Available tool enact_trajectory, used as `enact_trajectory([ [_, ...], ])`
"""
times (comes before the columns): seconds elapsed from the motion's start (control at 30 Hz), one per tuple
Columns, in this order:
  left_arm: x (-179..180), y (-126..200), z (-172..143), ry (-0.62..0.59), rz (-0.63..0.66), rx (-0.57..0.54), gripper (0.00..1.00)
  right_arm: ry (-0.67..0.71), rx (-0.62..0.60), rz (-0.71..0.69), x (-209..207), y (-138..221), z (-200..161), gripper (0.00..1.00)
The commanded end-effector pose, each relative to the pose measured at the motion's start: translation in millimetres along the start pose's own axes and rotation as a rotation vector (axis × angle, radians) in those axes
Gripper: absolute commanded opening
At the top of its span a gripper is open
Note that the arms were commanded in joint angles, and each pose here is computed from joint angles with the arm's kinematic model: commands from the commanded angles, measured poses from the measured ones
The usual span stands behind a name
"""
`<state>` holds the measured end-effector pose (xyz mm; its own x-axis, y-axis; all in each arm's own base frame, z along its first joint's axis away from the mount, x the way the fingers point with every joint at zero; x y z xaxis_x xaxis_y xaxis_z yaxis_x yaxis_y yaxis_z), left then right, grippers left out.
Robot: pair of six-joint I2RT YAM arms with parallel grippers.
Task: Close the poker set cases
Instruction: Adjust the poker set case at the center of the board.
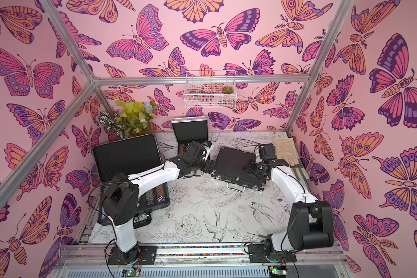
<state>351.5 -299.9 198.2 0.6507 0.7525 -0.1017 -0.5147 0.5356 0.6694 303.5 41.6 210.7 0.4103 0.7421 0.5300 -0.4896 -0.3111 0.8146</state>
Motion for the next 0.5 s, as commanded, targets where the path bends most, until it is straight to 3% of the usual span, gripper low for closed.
enact_trajectory([
  [0.0, -6.6, -16.5, -21.5, 0.172, -0.094, 0.13, 0.73, -0.024, -0.002, -0.095, -23.1, 8.8, -3.9, 0.54],
  [0.27, -6.7, -38.5, -28.7, 0.213, -0.117, 0.174, 0.72, -0.101, -0.056, -0.156, -56.0, 18.9, 9.9, 0.57],
  [0.47, -5.5, -44.8, -35.0, 0.221, -0.109, 0.197, 0.7, -0.105, -0.046, -0.191, -61.0, 2.2, 18.0, 0.58],
])
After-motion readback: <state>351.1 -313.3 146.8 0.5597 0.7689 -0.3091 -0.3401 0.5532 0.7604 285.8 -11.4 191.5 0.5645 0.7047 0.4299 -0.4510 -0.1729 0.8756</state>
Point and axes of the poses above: each gripper's point midway between its finger pads, its own y axis back along the fingers, its own x axis along the line the jaws close on, z = x × y, the point moved 9 cm from there along y, back along the fingers, and after that the axes turned 9 degrees about -y, right-handed, at the moved point
